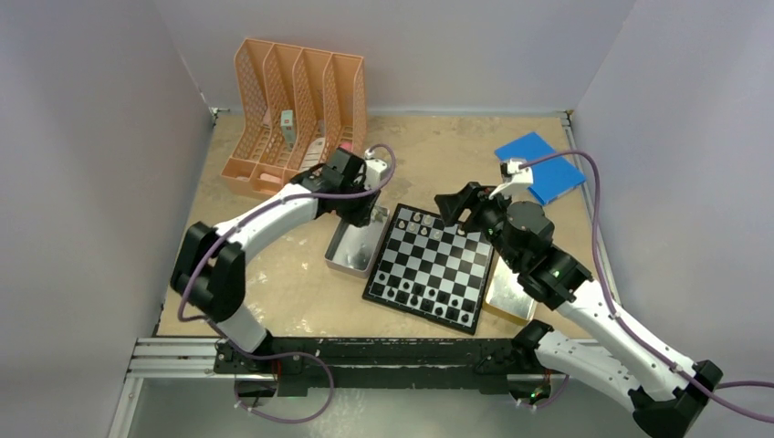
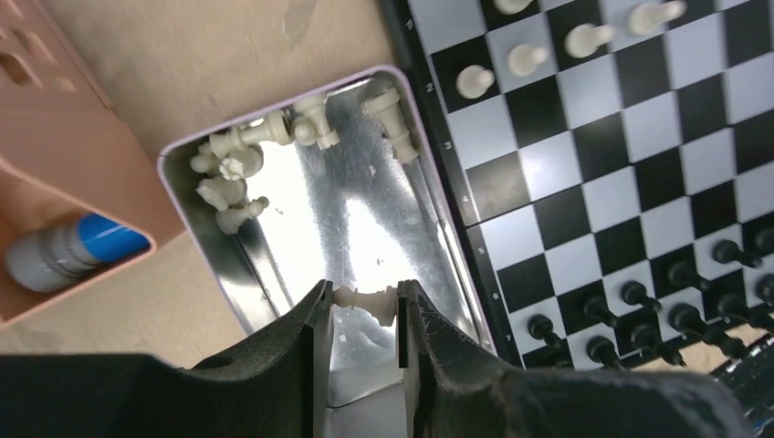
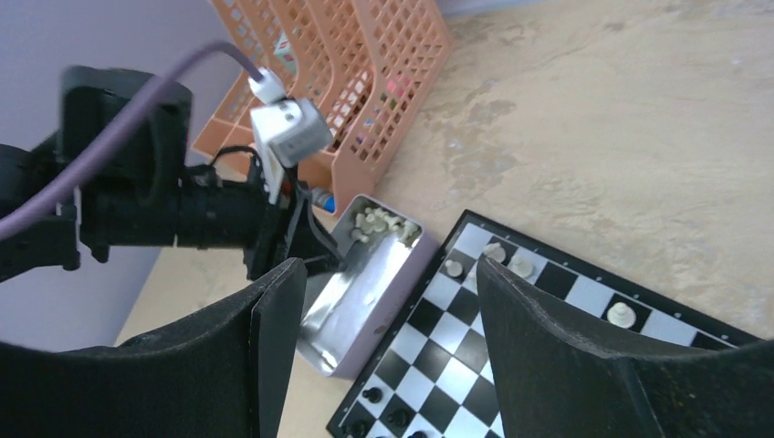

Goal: Set up the chess pieces on the board
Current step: Pick up the chess piece from the storage box, then place the chess piece on the chessboard.

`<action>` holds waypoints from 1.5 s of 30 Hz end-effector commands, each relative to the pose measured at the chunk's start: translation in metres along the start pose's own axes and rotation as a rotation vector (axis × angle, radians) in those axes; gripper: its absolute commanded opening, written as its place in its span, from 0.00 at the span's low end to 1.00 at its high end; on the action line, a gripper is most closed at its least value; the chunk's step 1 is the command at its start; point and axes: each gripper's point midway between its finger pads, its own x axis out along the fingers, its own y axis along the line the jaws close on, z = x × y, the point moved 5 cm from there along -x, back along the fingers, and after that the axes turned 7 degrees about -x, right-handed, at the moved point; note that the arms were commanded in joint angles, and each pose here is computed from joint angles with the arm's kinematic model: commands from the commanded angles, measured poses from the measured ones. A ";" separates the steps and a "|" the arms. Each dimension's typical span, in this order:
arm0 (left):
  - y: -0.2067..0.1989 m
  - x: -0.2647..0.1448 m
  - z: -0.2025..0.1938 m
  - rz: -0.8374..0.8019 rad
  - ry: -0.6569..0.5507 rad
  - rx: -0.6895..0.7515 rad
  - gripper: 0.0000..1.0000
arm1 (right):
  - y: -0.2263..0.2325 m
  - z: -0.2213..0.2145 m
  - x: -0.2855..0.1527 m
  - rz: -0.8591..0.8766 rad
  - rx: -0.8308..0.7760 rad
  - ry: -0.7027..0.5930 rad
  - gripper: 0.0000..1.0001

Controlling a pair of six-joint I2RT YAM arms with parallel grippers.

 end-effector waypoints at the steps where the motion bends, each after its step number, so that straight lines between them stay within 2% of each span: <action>1: -0.014 -0.038 0.034 -0.106 -0.279 0.137 0.14 | 0.022 0.003 -0.003 0.136 0.072 0.023 0.72; 6: -0.038 -0.081 0.051 -0.246 -0.544 0.317 0.15 | 0.040 -0.004 0.002 0.233 0.117 0.098 0.71; 11: -0.060 -0.104 0.041 -0.399 -0.708 0.600 0.16 | 0.064 0.007 0.010 0.345 0.129 0.123 0.66; 16: -0.077 -0.125 0.027 -0.496 -0.889 0.899 0.16 | 0.077 0.022 0.011 0.408 0.138 0.111 0.56; 19: -0.080 -0.132 0.024 -0.485 -0.952 0.982 0.15 | 0.086 0.022 0.013 0.456 0.145 0.130 0.53; 26: -0.082 -0.133 0.023 -0.497 -0.962 1.047 0.14 | 0.097 0.007 0.027 0.538 0.136 0.211 0.46; 35: -0.082 -0.134 0.024 -0.492 -0.973 1.081 0.12 | 0.100 -0.014 0.048 0.561 0.121 0.293 0.38; 45: -0.081 -0.128 0.024 -0.490 -0.960 1.083 0.11 | 0.102 -0.026 0.056 0.586 0.125 0.323 0.31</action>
